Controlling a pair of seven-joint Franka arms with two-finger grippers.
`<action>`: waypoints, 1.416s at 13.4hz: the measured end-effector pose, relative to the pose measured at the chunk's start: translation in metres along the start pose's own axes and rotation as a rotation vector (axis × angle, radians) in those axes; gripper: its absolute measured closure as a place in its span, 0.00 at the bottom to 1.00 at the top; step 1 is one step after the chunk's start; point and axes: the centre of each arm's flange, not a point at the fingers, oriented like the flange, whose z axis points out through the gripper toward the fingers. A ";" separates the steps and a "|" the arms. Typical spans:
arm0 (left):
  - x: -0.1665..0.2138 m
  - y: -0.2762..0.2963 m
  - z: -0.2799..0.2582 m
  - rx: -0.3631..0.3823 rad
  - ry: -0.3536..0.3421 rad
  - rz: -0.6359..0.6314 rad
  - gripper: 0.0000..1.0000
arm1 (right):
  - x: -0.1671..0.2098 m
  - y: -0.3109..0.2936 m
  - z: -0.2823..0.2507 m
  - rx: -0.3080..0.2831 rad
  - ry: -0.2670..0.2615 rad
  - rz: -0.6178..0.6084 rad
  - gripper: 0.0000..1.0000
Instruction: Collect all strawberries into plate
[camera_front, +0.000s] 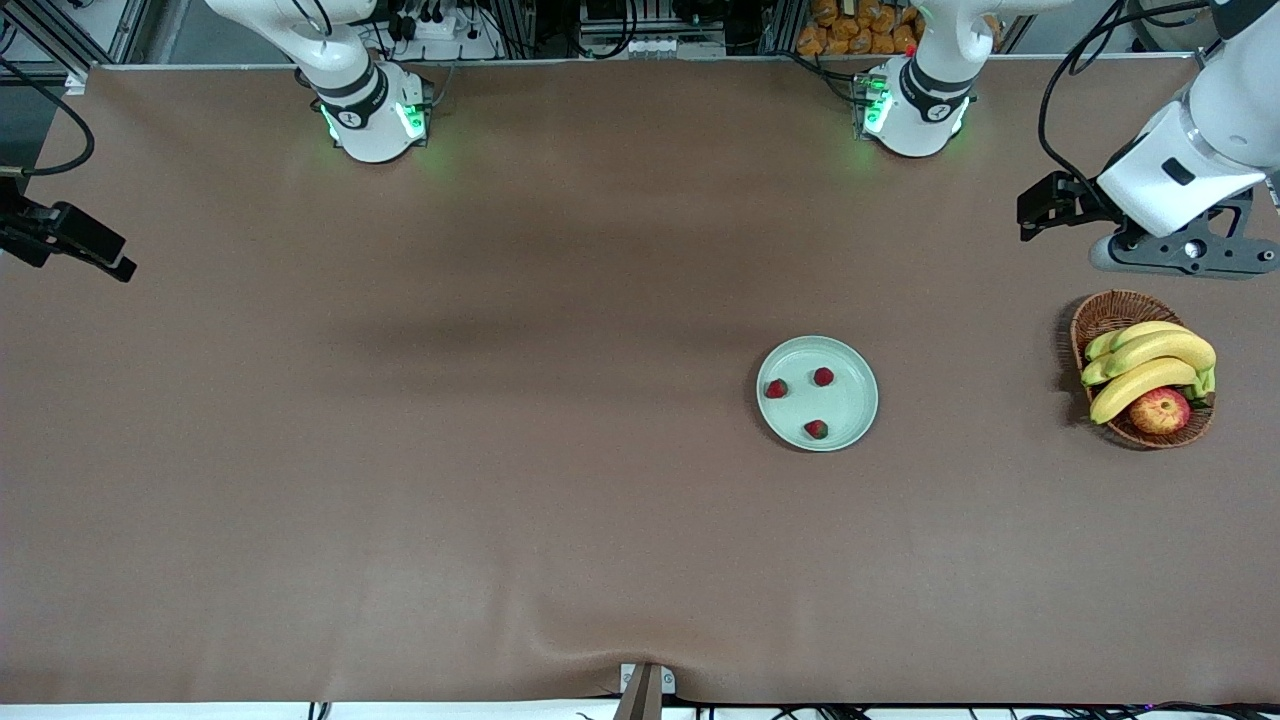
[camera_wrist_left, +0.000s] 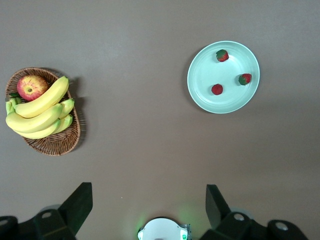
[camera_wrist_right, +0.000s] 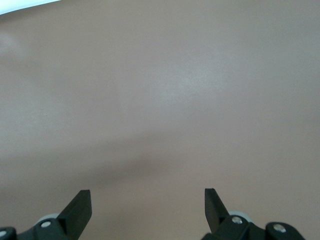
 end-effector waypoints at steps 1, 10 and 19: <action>-0.002 -0.003 -0.003 0.000 0.002 -0.005 0.00 | 0.000 0.000 0.000 0.000 0.000 0.000 0.00; -0.010 -0.022 -0.017 -0.002 0.027 0.016 0.00 | 0.000 0.000 0.000 -0.001 -0.003 0.001 0.00; -0.011 -0.038 -0.020 -0.008 0.034 -0.006 0.00 | 0.000 0.000 0.000 -0.001 -0.004 0.001 0.00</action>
